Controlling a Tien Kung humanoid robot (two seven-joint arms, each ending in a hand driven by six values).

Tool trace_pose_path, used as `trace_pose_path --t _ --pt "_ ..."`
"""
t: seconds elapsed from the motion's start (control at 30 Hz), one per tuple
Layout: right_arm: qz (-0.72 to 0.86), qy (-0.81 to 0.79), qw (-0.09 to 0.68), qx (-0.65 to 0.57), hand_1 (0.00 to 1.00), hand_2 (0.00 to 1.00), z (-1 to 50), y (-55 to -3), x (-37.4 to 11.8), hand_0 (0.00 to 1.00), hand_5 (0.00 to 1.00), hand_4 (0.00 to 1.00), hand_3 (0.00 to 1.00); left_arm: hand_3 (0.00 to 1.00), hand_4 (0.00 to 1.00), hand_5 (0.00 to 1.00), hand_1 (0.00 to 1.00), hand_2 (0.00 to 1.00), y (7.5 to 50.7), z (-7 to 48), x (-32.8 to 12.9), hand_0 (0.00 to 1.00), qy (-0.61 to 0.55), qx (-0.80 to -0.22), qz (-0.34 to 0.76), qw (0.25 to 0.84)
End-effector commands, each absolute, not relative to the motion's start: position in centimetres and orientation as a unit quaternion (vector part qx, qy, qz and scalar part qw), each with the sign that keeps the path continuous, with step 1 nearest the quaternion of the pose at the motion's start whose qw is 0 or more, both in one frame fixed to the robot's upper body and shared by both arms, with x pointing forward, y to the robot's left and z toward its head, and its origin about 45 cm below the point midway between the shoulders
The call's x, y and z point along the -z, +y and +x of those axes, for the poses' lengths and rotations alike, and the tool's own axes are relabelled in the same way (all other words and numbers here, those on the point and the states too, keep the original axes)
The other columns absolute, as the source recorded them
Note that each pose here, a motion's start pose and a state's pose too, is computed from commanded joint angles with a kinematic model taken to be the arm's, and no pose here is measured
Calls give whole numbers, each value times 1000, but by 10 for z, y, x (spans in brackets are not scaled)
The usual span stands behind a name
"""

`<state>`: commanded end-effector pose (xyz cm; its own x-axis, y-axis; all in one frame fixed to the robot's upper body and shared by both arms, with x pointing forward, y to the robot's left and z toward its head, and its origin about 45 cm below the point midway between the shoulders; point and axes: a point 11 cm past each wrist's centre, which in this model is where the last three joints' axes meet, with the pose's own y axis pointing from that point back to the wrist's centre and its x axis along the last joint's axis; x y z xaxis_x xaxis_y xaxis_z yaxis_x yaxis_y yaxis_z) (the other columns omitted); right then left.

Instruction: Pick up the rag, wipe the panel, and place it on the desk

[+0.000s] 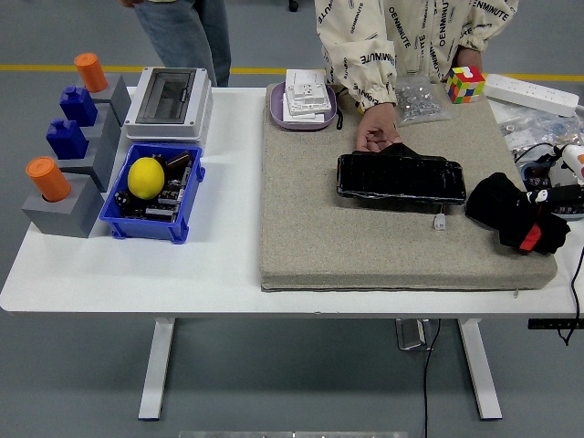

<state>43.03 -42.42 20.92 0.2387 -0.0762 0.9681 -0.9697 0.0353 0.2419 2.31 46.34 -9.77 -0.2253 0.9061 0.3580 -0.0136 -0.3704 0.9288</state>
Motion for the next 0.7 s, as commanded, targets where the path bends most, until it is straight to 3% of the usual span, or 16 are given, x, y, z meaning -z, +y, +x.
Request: trace_pose_path --t 0.7 --pt "579 -476 534 -391 697 783 439 -395 -191 746 705 998 759 562 594 465 692 733 465 20 97 642 437 -651 513 351"
